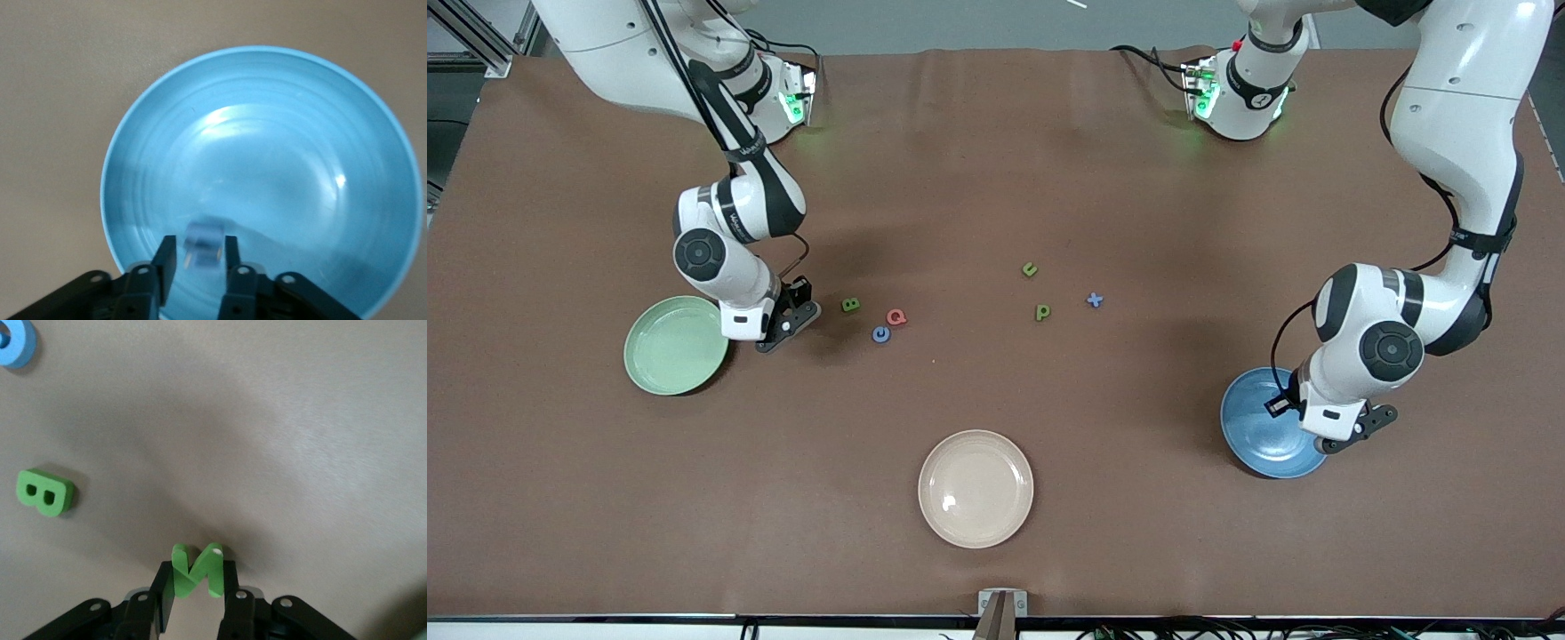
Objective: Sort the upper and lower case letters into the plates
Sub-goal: 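Lift N with the right gripper while the left gripper carries E to blue plate, then place N on the green plate while the left gripper grasps blue x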
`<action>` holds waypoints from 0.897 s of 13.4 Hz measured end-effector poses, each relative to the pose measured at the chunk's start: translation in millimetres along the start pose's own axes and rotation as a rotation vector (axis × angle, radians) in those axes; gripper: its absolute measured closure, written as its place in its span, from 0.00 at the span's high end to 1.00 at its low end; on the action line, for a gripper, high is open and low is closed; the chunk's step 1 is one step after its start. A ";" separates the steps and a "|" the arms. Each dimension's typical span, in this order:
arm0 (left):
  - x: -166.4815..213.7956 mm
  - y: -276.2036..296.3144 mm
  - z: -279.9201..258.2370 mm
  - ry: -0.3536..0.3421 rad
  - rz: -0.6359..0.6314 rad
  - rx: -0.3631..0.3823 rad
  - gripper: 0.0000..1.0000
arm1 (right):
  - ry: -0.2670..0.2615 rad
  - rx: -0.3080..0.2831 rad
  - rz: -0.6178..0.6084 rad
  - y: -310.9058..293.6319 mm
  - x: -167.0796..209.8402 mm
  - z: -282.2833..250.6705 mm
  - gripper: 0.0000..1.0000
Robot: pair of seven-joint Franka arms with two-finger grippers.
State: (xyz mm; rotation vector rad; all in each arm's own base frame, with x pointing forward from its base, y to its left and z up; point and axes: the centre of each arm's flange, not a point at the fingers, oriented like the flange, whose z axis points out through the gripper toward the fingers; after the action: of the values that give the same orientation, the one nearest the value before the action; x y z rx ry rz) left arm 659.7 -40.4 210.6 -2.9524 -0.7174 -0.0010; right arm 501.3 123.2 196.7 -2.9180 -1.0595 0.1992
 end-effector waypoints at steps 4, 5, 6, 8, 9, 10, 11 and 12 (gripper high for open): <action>-12.8 18.5 -7.3 -0.008 0.003 -0.020 0.87 | -0.039 0.010 -0.008 74.1 -26.5 -124.2 0.33; -27.1 33.8 -13.1 -0.016 0.004 -0.033 0.98 | -0.020 0.007 -0.022 106.6 -48.0 -146.3 0.33; -46.0 49.9 -19.1 -0.025 0.006 -0.045 0.99 | -0.008 0.001 -0.021 136.4 -71.2 -155.1 0.33; -91.3 79.7 -27.4 -0.040 0.025 -0.073 0.98 | -0.011 -0.029 0.003 178.4 -106.9 -148.8 0.33; -114.8 93.6 -28.2 -0.039 0.028 -0.100 0.96 | -0.011 -0.043 0.017 192.6 -117.4 -139.8 0.33; -137.9 106.8 -26.3 -0.040 0.018 -0.128 0.95 | -0.014 -0.044 0.028 201.7 -123.2 -127.6 0.33; -159.5 119.4 -23.1 -0.045 0.004 -0.143 0.94 | -0.018 -0.036 0.036 207.5 -125.6 -113.0 0.33; -182.9 133.4 -20.2 -0.053 -0.016 -0.145 0.91 | -0.020 -0.029 0.038 211.3 -124.9 -97.2 0.33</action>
State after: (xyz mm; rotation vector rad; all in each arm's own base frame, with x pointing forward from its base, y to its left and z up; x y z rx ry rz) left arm 558.7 -244.0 212.8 -3.0946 -0.7801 0.0258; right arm 553.6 -117.6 291.4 -2.9703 -1.0186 0.2156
